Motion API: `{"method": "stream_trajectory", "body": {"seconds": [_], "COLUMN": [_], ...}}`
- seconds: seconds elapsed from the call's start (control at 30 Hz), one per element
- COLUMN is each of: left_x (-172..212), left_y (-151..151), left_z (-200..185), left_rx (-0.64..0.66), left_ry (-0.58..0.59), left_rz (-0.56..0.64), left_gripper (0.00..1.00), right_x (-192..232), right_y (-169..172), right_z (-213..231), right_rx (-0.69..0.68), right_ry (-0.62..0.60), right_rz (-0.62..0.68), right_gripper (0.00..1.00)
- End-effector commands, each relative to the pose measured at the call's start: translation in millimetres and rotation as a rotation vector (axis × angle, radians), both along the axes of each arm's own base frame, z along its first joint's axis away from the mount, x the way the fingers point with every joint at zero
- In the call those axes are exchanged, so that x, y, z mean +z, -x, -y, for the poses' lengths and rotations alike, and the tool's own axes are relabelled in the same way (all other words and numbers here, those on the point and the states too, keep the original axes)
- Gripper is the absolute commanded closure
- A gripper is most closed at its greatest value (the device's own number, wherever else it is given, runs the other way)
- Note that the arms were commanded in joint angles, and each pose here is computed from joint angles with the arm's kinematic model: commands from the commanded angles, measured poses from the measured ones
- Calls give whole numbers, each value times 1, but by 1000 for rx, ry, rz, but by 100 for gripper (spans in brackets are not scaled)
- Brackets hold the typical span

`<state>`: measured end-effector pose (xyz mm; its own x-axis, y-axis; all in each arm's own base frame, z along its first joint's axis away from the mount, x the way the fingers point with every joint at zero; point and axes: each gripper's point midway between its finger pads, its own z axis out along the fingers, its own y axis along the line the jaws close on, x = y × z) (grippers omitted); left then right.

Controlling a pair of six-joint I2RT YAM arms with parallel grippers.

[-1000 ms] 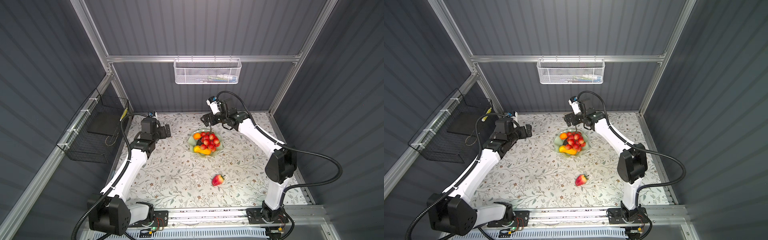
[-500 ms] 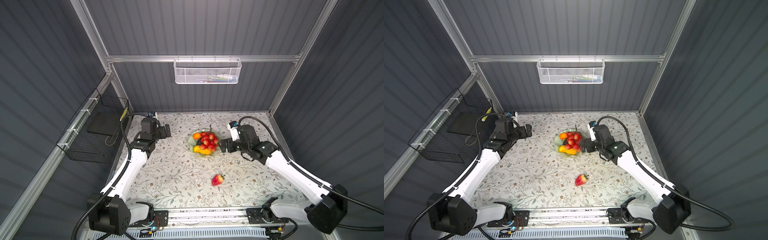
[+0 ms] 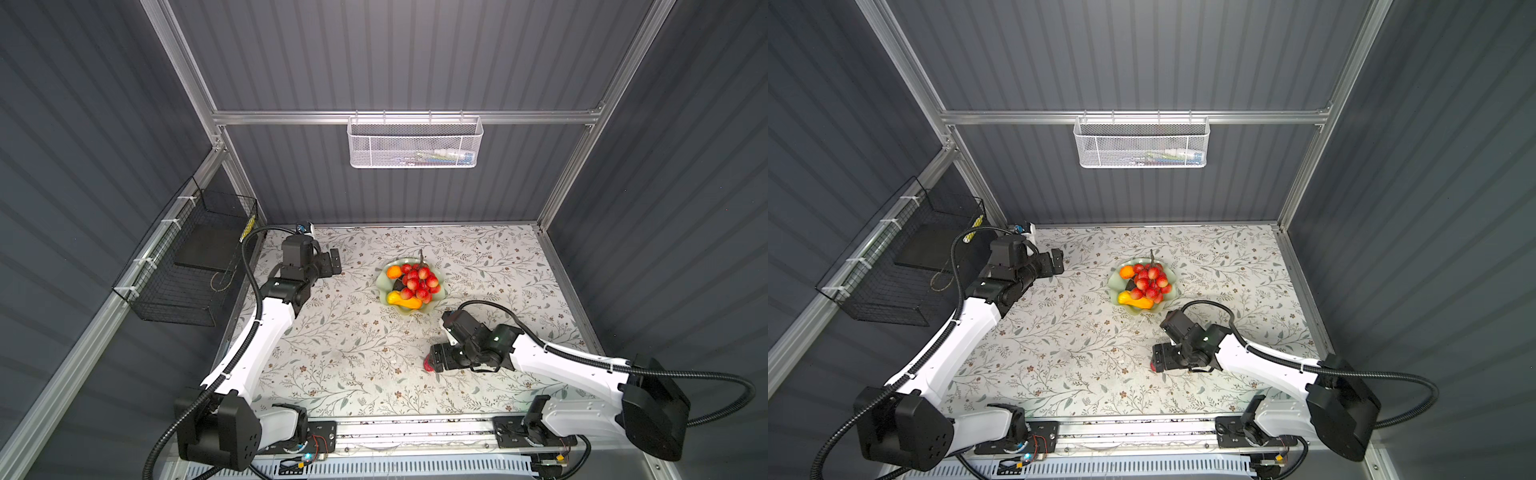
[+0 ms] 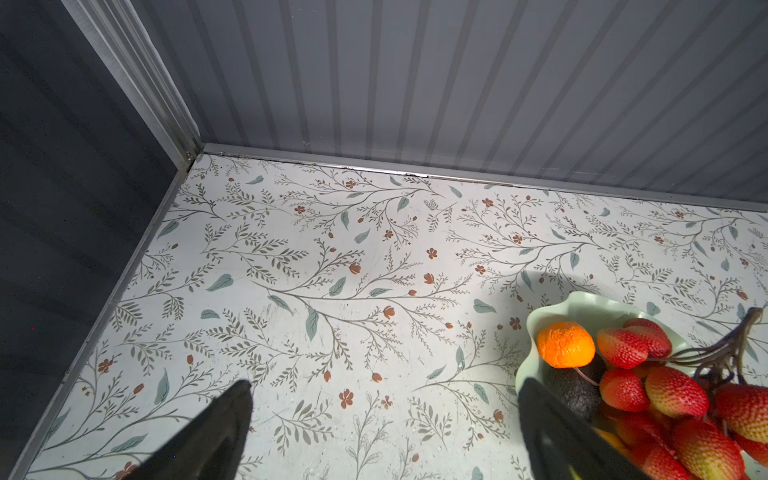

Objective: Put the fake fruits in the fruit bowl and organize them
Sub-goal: 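Move the right gripper to the red-yellow peach and grasp it, then carry the peach with the right gripper into the bowl and release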

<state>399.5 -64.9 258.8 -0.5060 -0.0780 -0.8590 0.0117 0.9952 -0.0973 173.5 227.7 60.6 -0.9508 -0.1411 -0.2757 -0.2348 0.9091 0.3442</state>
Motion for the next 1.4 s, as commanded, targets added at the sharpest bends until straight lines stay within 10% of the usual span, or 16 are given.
{"method": "stream_trajectory", "body": {"seconds": [0.0,0.97,1.37], "left_x": [11,12,12], "left_y": [4,5,5], "left_z": [-2,-2,-3], "left_rx": [-5,-5,-1], "left_ry": [1,-1,-6], "left_rz": [12,15,15], "left_gripper": [0,0,0], "right_x": [-5,-52,38], "right_y": [-2,-18,-54], "right_z": [-9,-30,-40], "right_rx": [-28,59,116], "right_ry": [-28,59,32], "right_rz": [-28,-189,92], "right_gripper": [11,38,65]}}
